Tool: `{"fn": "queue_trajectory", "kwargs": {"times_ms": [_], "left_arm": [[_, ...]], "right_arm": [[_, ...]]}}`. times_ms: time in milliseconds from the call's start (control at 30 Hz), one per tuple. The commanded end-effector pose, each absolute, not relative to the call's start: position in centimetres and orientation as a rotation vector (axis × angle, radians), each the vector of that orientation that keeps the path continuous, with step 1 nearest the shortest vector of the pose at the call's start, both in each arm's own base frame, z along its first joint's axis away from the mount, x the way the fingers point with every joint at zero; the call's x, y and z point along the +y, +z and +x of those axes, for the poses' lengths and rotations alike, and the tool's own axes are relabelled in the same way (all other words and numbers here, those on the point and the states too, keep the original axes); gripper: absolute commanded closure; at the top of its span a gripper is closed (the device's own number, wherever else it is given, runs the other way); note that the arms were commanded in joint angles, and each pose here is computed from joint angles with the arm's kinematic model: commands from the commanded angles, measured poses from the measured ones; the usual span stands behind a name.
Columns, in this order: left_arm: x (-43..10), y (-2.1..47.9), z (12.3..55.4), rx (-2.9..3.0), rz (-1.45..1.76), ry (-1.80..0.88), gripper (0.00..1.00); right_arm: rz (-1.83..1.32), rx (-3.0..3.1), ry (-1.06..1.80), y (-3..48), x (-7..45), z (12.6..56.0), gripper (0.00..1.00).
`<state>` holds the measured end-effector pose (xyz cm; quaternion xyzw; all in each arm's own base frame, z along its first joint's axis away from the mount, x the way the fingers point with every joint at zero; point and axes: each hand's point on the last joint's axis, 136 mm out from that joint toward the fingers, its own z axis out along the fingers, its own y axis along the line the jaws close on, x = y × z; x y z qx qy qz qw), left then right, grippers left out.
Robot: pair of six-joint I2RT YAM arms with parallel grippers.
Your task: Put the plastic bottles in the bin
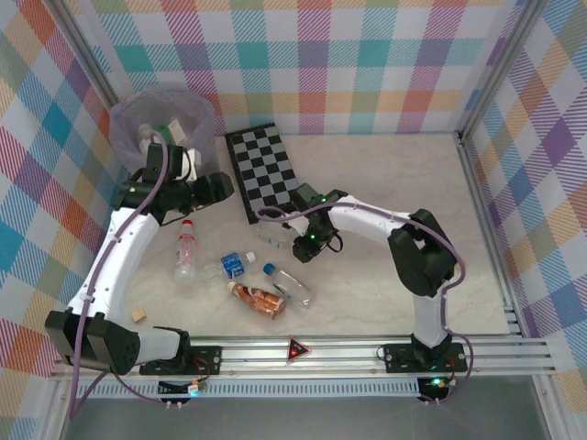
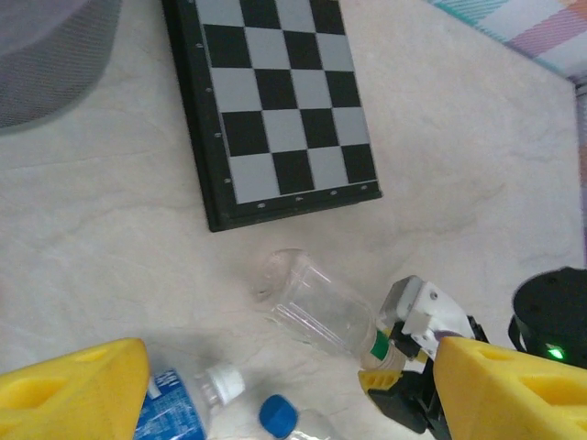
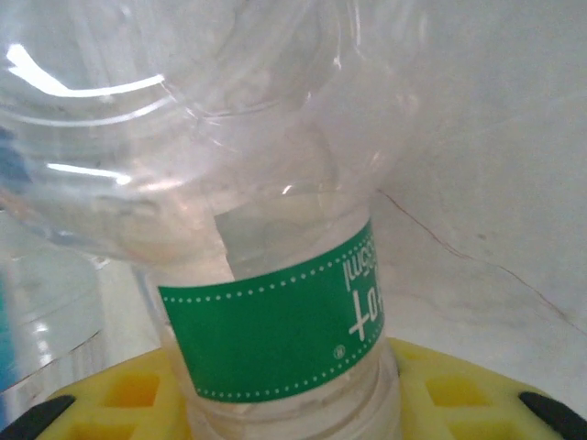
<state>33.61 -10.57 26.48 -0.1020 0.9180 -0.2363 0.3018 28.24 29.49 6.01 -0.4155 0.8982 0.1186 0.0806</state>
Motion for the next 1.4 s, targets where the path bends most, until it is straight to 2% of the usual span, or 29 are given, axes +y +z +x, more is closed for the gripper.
{"fn": "queue_trajectory", "kwargs": {"times_ms": [0,167,367,567,767,1033,1233,1367], "left_arm": [[-12.6,28.9,33.9,2.315,-0.314,-0.797,0.17],[-14.5,31.3,34.7,2.17,-0.4,-1.006,0.01],[-19.3,32.9,35.6,2.057,-0.391,-1.258,0.0],[-24.3,31.4,35.9,2.092,-0.355,-1.333,0.0],[-25.4,30.0,36.9,2.103,-0.408,-1.32,0.01],[-26.3,29.5,37.6,2.098,-0.422,-1.347,0.14],[-26.4,29.2,37.7,2.101,-0.425,-1.341,0.34],[-26.5,29.1,37.7,2.106,-0.423,-1.343,0.42]], "right_arm": [[-1.141,2.643,0.386,9.7,28.5,28.9,0.66],[-0.95,2.585,0.458,14.0,28.4,30.3,0.65],[-0.775,2.442,0.705,19.4,31.3,31.2,0.65],[-0.738,2.366,0.782,22.1,32.6,31.9,0.65],[-0.722,2.266,0.871,24.6,33.0,31.4,0.64],[-0.712,2.243,0.924,25.4,33.4,31.1,0.64],[-0.714,2.259,0.912,24.9,33.4,31.2,0.63],[-0.711,2.276,0.902,24.9,33.4,31.4,0.57]]}}
